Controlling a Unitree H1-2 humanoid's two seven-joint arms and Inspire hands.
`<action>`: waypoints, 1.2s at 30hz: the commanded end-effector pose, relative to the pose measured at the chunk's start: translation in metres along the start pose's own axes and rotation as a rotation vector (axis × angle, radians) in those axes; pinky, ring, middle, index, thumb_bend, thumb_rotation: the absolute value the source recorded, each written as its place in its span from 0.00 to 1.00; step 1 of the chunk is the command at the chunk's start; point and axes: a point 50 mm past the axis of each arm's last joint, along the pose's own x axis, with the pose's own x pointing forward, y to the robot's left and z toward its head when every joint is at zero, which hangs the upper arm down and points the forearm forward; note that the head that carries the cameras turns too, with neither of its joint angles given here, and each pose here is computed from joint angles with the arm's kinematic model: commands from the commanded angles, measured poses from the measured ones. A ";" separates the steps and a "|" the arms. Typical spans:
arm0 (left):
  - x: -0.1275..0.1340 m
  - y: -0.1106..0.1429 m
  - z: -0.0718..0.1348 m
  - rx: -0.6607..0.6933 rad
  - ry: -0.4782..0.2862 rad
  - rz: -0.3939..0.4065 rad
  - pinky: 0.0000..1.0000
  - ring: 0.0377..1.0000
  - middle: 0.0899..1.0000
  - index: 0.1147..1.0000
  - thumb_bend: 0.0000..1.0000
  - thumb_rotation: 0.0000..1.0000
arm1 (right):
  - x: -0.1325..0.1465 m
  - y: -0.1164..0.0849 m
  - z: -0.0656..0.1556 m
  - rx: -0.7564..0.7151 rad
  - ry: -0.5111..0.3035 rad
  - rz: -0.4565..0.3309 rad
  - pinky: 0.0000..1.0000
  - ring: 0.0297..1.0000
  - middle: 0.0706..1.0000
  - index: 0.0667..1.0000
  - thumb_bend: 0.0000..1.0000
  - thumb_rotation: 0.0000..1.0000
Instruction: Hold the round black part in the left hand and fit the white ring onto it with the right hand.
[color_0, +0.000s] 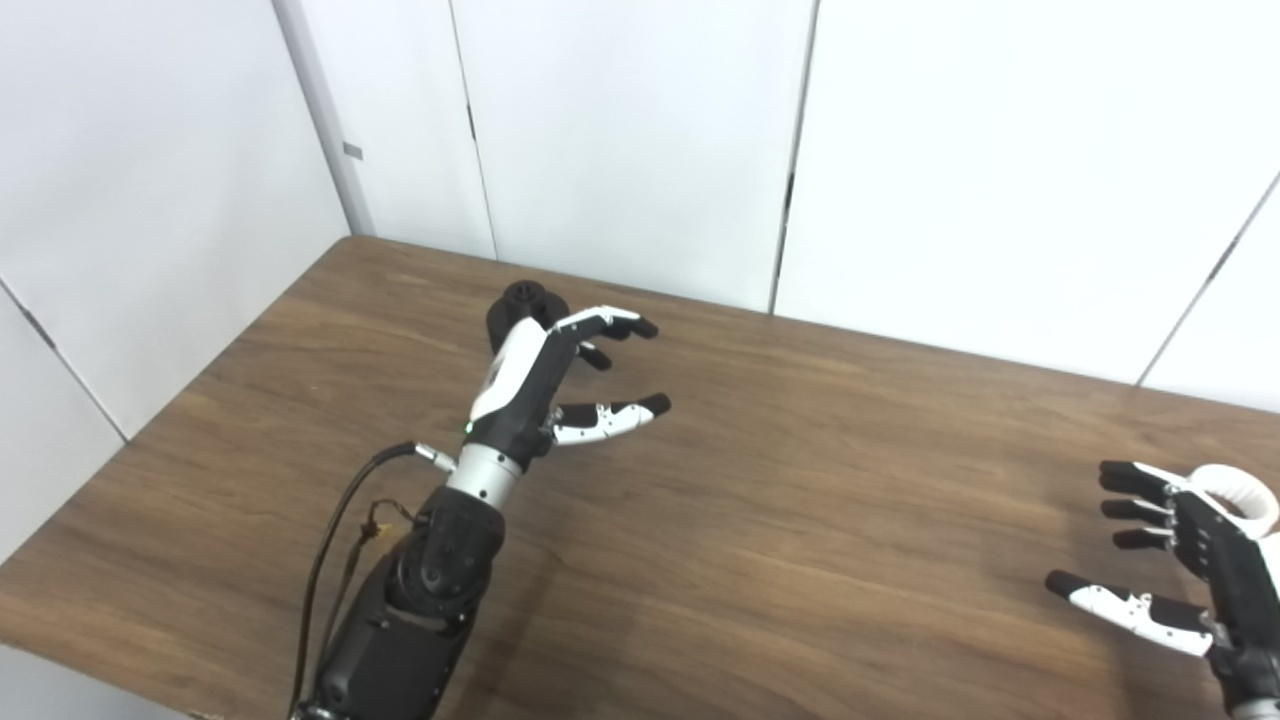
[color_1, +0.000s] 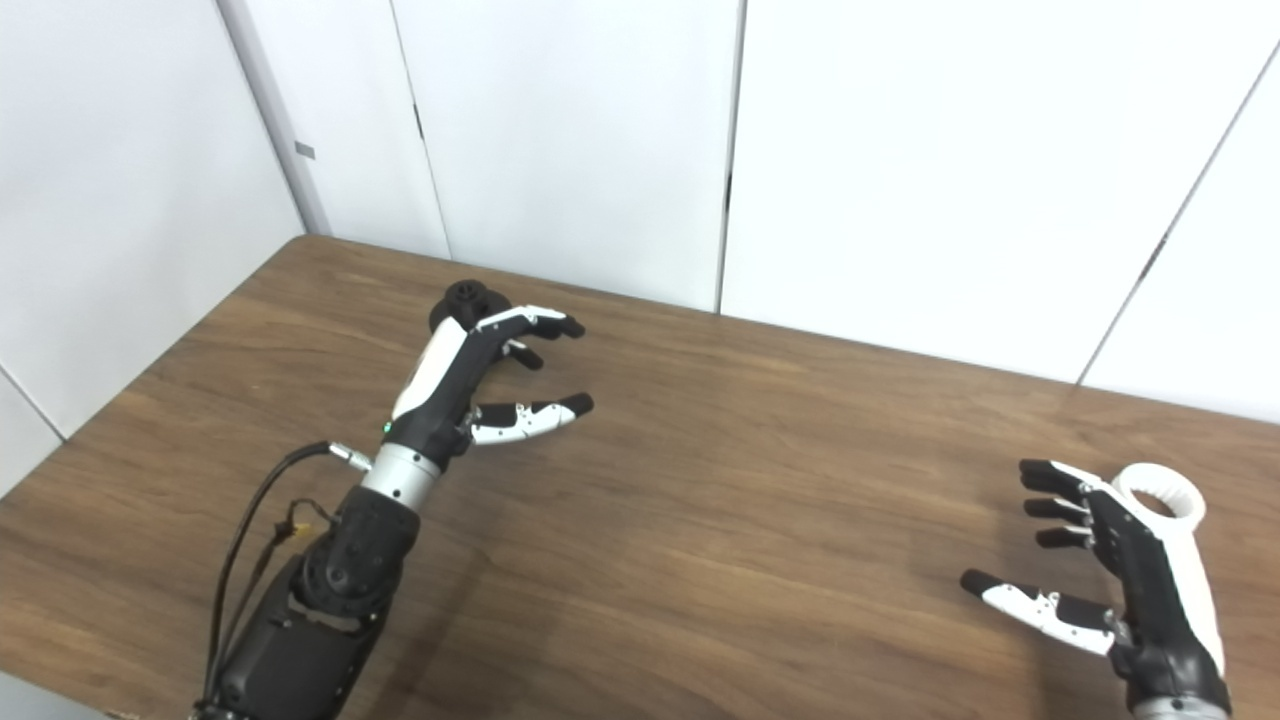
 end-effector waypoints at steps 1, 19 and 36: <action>0.018 0.021 0.014 0.059 -0.063 0.068 0.62 0.77 0.77 0.65 0.71 0.22 | 0.011 -0.014 0.014 -0.012 -0.068 -0.032 0.60 0.69 0.73 0.72 0.70 0.08; 0.047 0.056 0.005 0.198 -0.003 0.184 0.72 0.83 0.82 0.67 0.77 0.29 | 0.015 -0.017 0.016 -0.001 -0.080 -0.033 0.59 0.68 0.74 0.73 0.69 0.06; 0.067 0.090 -0.011 0.400 0.116 0.240 0.79 0.96 0.93 0.69 0.86 0.36 | 0.014 -0.018 0.019 -0.010 -0.079 -0.042 0.58 0.66 0.73 0.72 0.69 0.04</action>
